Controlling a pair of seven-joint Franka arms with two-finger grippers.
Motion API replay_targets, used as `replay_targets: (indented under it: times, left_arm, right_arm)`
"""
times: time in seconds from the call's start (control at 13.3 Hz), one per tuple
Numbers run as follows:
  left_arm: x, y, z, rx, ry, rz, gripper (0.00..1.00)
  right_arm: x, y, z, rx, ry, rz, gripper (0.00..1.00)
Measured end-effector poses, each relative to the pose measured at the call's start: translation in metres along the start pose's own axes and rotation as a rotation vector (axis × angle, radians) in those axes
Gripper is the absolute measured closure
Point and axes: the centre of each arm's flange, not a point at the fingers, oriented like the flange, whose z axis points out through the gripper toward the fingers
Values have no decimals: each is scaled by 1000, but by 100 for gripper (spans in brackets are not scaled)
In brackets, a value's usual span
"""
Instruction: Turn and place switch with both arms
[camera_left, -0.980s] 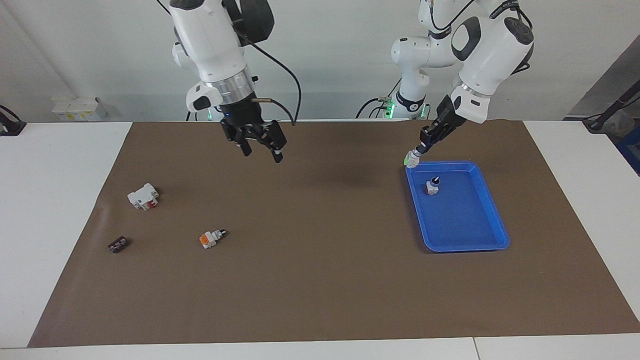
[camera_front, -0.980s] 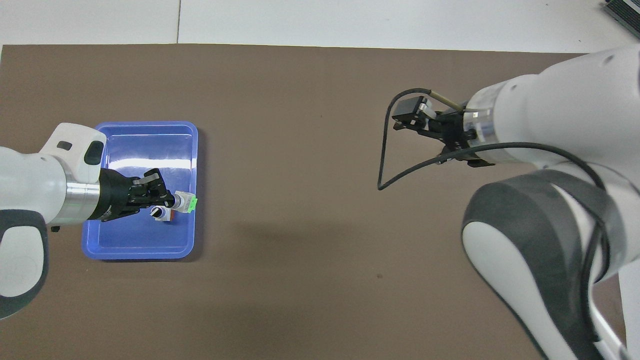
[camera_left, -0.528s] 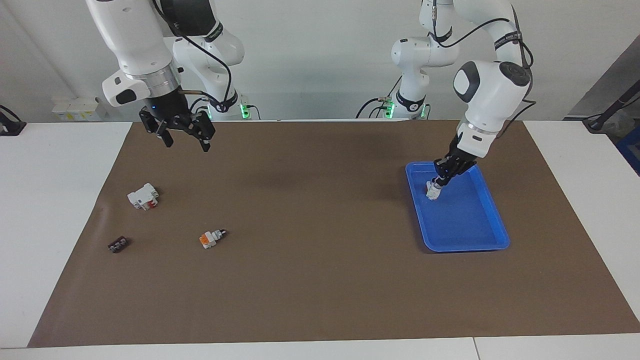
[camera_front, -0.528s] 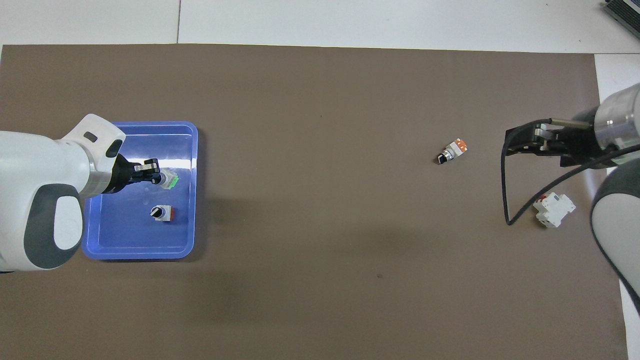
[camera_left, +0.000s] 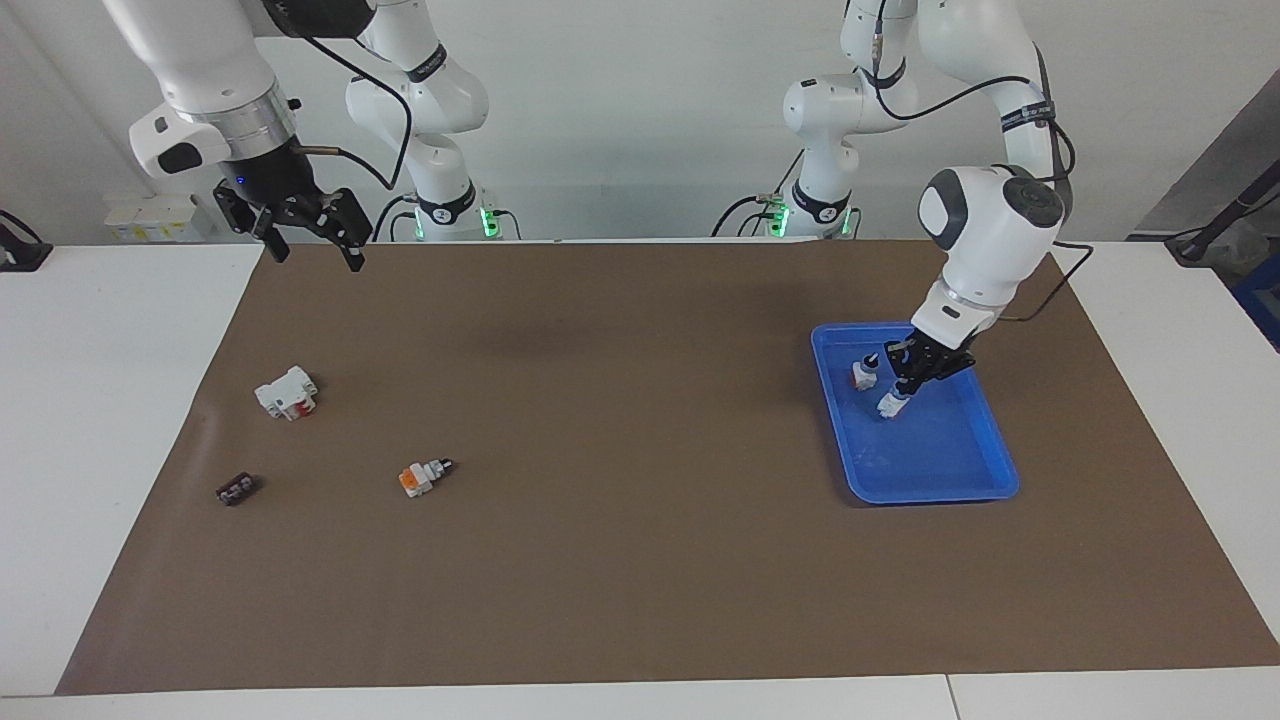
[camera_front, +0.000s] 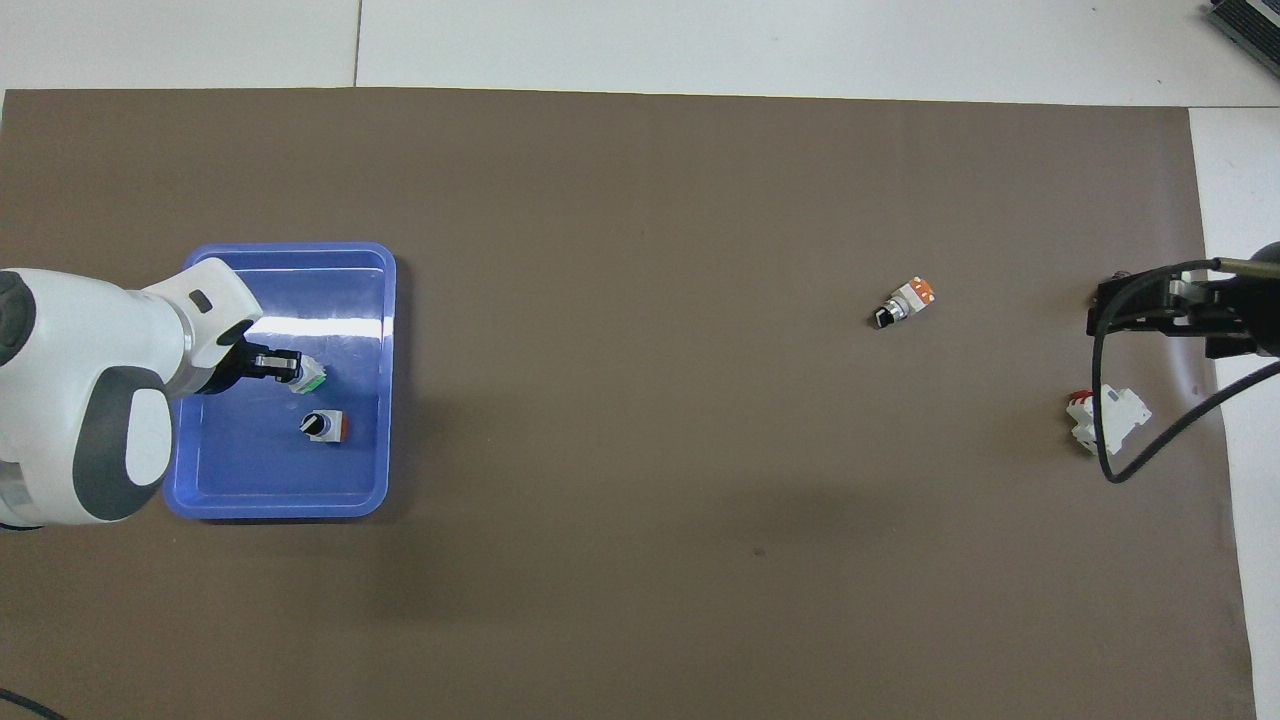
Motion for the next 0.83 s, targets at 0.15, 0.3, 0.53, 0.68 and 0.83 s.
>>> replay_targets:
  times: [0.15,0.3,0.53,0.68,0.83]
  left_arm:
    - [0,5,1,0,-3,39,85]
    - [2,11,0,1,2,55,57]
    - [10,12,-18,4,27,63,20]
    - [16,16,-54,4,29,72,0]
    - [21,23,-106,9,55,86,0]
  right_arm:
    - [1,9,-1,0,-8,-4,0]
    - [1,14,2,-2,-20,-2,0]
    - [-1,10,4,-4,-31,-24,0]
    - [-6,12,0,-19,-63,-55,0]
    - [-7,13,-3,-23,-65,-60,0]
